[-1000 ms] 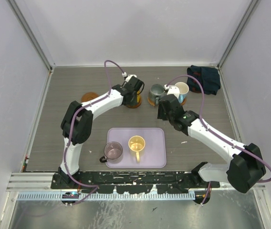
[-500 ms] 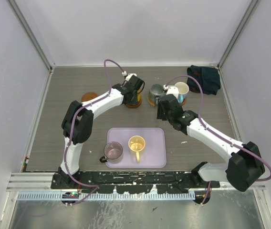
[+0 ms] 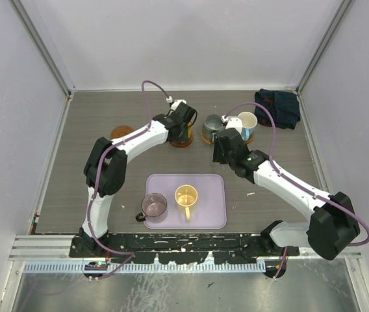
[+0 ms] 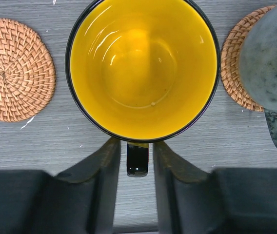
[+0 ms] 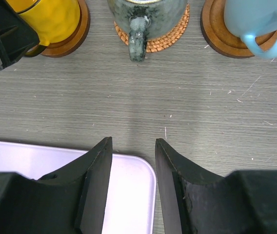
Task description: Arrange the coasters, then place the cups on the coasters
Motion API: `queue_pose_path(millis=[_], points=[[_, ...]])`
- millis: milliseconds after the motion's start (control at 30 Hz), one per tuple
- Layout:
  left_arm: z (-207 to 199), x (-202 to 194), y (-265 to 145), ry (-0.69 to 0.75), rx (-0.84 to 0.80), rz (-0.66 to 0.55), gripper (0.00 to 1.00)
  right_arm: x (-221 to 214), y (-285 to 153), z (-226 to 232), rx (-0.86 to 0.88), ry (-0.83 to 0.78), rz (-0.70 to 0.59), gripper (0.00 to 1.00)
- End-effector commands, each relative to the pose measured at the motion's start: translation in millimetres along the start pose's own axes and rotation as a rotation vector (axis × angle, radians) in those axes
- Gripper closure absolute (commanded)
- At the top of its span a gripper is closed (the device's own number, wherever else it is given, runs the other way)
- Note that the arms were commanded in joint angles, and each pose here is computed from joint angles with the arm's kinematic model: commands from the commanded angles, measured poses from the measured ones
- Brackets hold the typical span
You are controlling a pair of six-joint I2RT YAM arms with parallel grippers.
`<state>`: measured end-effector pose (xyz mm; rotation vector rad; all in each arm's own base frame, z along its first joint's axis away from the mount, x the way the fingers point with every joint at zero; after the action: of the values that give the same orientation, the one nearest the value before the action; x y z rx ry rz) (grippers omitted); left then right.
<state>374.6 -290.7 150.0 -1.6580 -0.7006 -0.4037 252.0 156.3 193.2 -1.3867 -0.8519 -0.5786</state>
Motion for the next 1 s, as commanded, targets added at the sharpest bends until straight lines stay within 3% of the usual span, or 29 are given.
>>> queue_pose_path(millis=[0, 167, 633, 967], points=[[-9, 28, -23, -0.046, -0.047, -0.100, 0.61, 10, 0, 3, 0.020, 0.018, -0.045, 0.54], [-7, 29, -28, -0.051, -0.053, -0.111, 0.48, 10, -1, 3, 0.019, 0.022, -0.048, 0.54], [13, 39, -86, -0.050, -0.133, -0.186, 0.46, 11, -2, 2, 0.018, 0.025, -0.053, 0.54], [63, -1, -152, 0.048, -0.257, -0.185, 0.45, 6, -2, 2, 0.024, 0.021, -0.035, 0.54]])
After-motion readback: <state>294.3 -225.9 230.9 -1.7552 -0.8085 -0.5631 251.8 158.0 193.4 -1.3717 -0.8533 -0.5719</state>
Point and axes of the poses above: each gripper's point midway between its finger pads, its own y axis out along the fingers, its own z axis along the line the jaws close on, x = y × z, the point moved 8 cm from there along -y, back along the fingers, and after that the axes turned 10 degrees about -y, right-handed, at the moved point
